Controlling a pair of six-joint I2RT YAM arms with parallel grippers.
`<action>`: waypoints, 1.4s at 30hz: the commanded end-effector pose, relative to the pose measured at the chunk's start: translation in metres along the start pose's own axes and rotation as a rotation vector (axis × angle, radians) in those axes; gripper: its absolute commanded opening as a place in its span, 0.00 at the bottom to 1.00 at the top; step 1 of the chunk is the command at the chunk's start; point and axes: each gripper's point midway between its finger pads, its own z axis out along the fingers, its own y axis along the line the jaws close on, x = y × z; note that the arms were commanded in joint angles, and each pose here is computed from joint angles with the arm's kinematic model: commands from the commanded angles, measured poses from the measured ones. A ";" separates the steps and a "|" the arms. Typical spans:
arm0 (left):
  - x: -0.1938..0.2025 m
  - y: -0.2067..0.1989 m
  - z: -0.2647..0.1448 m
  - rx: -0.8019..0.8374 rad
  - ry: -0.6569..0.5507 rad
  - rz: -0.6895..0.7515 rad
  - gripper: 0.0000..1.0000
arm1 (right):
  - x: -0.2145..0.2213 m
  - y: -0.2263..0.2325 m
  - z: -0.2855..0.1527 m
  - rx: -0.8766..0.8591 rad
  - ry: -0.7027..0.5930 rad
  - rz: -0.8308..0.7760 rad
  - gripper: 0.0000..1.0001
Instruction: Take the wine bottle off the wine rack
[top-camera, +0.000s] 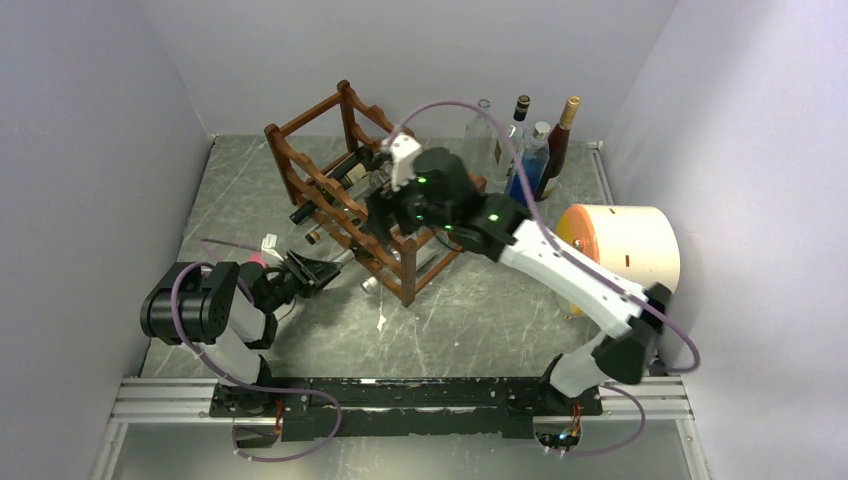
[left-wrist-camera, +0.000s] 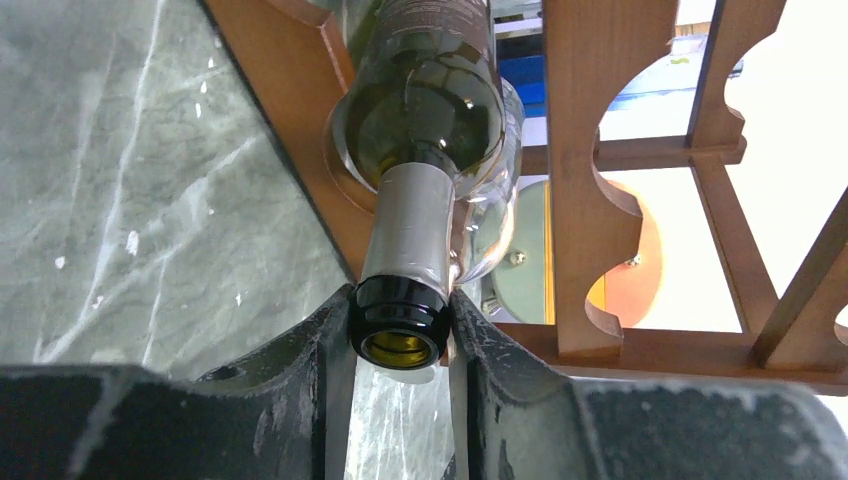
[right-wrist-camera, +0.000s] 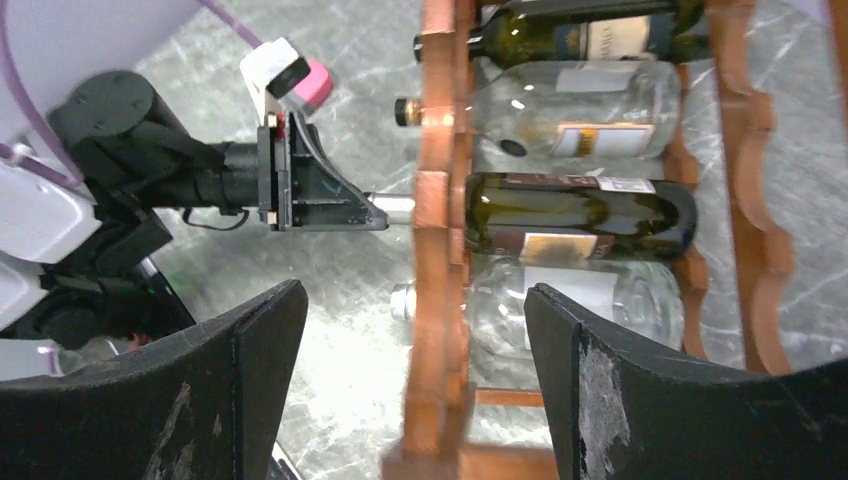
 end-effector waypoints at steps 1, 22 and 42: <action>0.000 -0.017 -0.005 0.084 0.006 0.043 0.07 | 0.024 0.005 0.029 0.081 0.153 -0.118 0.82; 0.006 0.006 -0.043 -0.082 0.020 -0.012 0.07 | 0.045 -0.040 0.082 0.361 0.145 0.001 0.63; 0.001 -0.005 -0.071 -0.197 -0.029 -0.076 0.07 | 0.037 -0.059 0.074 0.296 0.122 -0.014 0.66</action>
